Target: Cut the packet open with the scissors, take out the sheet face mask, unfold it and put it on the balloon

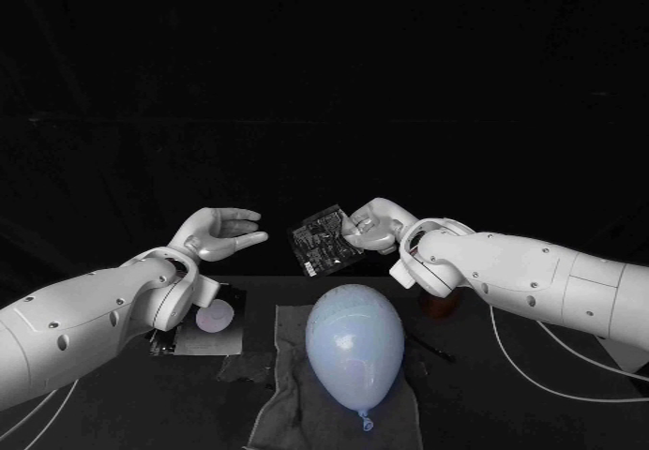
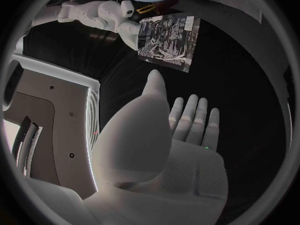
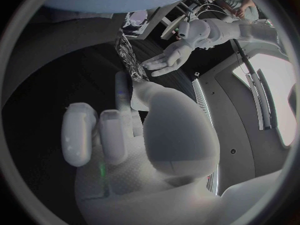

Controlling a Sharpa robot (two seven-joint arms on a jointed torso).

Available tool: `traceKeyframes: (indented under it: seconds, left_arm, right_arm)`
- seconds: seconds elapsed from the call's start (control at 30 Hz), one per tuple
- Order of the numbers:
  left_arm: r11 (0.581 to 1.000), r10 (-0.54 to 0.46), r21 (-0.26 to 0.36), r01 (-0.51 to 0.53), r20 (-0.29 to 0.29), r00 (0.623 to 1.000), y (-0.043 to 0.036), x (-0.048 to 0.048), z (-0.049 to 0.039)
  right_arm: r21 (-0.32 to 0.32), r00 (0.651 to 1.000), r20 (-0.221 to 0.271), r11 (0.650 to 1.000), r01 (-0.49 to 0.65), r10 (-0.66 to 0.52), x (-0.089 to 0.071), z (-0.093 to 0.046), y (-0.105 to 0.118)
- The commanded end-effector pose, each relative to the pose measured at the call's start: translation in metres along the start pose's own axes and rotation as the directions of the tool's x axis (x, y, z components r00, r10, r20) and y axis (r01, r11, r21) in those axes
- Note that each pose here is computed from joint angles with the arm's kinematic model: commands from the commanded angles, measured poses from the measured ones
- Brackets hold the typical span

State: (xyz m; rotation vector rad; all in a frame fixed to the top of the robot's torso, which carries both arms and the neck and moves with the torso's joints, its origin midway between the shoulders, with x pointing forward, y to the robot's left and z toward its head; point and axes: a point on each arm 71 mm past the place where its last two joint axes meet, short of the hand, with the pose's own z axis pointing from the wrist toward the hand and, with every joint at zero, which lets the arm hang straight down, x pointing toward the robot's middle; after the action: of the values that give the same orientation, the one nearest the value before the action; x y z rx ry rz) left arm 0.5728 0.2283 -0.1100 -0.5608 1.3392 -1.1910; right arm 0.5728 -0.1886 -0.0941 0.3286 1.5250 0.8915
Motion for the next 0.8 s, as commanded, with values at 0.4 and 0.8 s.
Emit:
traceKeyframes:
  seconds: [0.4, 0.8]
  left_arm:
    - [0.999, -0.023, -0.033, 0.026, 0.084, 0.996, -0.0090, 0.0012, -0.0130]
    - [0.985, -0.105, -0.147, 0.088, -0.110, 0.988, -0.0173, 0.0659, -0.0080]
  right_arm:
    - [0.102, 0.926, 0.222, 0.952, 0.289, -0.305, -0.009, 0.003, 0.007]
    - [0.079, 0.906, 0.169, 0.922, 0.379, -0.387, 0.020, 0.005, 0.032]
